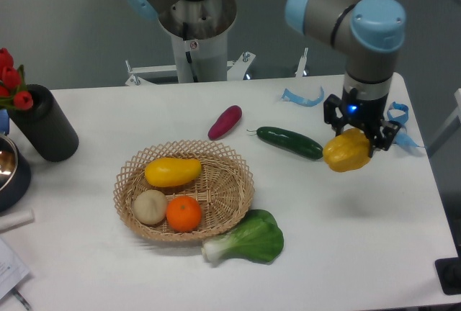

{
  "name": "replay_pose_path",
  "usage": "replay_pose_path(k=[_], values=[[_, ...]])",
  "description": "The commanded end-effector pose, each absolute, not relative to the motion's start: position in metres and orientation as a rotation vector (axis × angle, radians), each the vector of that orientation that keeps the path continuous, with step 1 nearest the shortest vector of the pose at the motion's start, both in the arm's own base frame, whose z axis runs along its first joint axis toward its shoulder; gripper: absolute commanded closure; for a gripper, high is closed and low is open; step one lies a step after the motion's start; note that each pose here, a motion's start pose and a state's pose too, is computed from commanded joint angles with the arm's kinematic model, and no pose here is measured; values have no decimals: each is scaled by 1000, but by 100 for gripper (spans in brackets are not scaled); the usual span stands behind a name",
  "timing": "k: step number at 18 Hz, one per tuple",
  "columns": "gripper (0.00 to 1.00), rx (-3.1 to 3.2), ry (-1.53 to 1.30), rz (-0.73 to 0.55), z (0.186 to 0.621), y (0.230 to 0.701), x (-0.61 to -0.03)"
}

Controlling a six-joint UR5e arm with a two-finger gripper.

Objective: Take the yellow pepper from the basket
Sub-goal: 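Lift the yellow pepper out of the basket and carry it beside the cucumber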

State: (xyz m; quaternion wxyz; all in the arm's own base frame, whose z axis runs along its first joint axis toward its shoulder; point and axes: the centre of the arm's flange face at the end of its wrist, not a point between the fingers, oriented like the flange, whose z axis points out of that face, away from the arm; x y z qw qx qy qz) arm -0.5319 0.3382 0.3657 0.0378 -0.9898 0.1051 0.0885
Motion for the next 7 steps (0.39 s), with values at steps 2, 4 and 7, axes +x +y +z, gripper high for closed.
replay_pose_path(k=[2,4,7], values=[[43,-3040,304,272,369,330,-535],[43,-3047,283,248,367,321,-538],[43,-3054,290,231,361,318,-537]])
